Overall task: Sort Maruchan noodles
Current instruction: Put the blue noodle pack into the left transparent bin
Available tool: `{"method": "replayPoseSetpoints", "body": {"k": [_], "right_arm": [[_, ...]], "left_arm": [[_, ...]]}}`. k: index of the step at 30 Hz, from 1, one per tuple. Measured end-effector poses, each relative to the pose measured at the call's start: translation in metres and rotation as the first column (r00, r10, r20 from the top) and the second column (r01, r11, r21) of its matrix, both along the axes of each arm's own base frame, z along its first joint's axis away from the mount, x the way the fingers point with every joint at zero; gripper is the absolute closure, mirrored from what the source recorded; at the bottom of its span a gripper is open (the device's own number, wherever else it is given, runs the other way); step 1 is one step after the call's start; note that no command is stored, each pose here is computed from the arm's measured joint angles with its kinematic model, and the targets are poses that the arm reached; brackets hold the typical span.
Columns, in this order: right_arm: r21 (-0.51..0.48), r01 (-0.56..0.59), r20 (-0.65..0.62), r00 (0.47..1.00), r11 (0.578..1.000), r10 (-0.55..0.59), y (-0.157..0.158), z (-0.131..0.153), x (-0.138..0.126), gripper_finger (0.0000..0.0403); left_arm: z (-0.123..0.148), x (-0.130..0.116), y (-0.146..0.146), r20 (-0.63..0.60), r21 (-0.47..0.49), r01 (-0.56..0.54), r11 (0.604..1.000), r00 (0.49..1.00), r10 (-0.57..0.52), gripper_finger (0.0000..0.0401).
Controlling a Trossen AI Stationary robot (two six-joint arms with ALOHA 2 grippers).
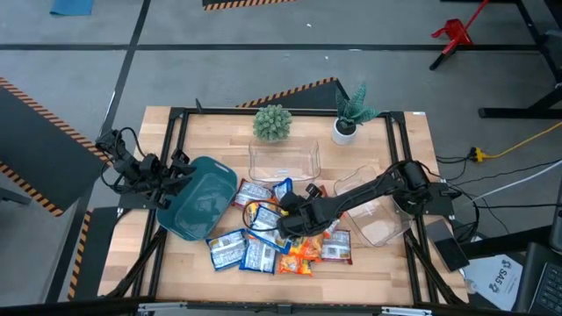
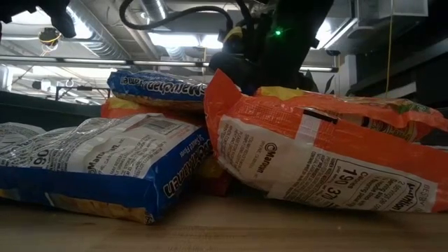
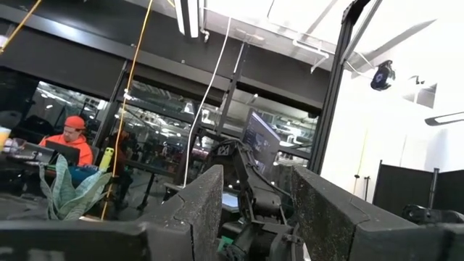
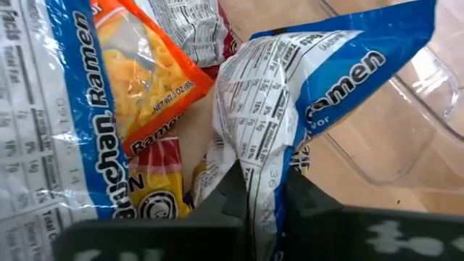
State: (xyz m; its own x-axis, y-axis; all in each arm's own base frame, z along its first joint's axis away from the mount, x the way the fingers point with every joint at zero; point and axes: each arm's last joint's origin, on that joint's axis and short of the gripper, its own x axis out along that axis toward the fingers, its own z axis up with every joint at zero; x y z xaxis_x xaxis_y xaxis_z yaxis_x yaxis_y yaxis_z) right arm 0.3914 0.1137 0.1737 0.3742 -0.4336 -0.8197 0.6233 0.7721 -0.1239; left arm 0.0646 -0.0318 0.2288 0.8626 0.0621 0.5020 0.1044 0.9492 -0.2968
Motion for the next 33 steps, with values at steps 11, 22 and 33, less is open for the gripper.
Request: {"method": "replayPoseSetpoints", "body": {"k": [11, 22, 33], "right_arm": [[-0.087, 0.022, 0.016, 1.0, 0.996, -0.021, 0.001, 0.081, 0.009, 0.0387], [-0.13, 0.2, 0.213, 0.962, 0.971, -0.169, -0.052, 0.124, 0.033, 0.0387], [0.032, 0.194, 0.293, 0.936, 0.98, -0.195, -0.104, 0.087, 0.059, 0.0387]], "left_arm": [[-0.003, 0.001, 0.001, -0.056, -0.021, -0.068, 0.997, 0.996, 0.066, 0.0244], [-0.004, 0.002, 0.002, -0.074, -0.037, -0.1, 0.994, 0.992, 0.097, 0.0244], [-0.004, 0.002, 0.002, -0.074, -0.037, -0.1, 0.994, 0.993, 0.097, 0.0244]]}}
